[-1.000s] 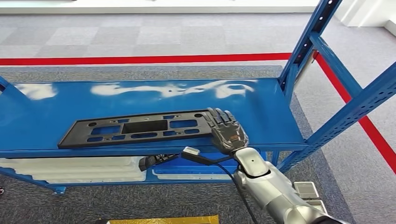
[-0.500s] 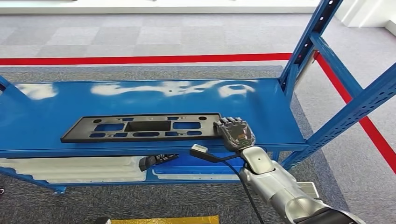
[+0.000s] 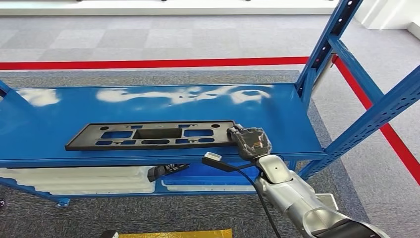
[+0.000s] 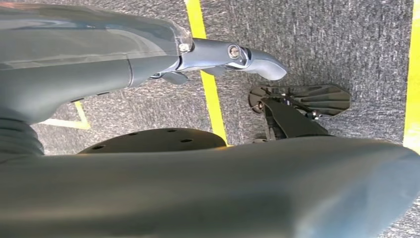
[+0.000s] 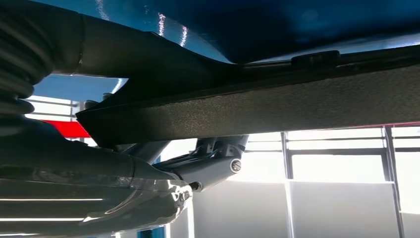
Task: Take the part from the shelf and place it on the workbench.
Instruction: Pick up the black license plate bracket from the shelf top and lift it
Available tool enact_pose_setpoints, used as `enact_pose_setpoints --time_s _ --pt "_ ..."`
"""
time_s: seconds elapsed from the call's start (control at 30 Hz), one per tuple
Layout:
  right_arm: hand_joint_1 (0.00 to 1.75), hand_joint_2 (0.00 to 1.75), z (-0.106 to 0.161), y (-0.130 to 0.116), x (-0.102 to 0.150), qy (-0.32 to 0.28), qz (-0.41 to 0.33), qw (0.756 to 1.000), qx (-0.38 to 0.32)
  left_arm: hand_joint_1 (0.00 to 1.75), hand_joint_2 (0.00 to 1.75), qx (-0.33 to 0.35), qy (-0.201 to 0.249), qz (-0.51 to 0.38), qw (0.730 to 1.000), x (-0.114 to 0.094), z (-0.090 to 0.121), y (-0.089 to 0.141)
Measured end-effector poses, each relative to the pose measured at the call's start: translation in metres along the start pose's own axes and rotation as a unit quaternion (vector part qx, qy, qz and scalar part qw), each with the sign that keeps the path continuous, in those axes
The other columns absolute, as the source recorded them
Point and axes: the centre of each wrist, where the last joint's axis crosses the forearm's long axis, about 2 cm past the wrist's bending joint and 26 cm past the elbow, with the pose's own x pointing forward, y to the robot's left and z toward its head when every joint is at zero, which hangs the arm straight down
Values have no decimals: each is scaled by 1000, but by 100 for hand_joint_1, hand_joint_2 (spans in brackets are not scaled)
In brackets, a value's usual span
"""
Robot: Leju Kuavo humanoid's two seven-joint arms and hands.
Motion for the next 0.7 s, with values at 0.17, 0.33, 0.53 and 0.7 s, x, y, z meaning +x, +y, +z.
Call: enact_pose_setpoints --time_s 0.17,0.33,0.53,0.7 --pt "175 175 2 0 -1 4 -10 1000 -4 0 0 0 0 -3 1000 1 0 0" --pt "175 175 8 0 -2 1 -24 1000 -14 0 0 0 -2 -2 1000 0 0 0" --pt "175 175 14 -5 2 1 -60 997 -43 0 0 4 -5 6 1000 -1 0 1" --pt "175 175 13 -17 5 2 -82 994 -70 0 0 5 -6 10 1000 -2 0 2"
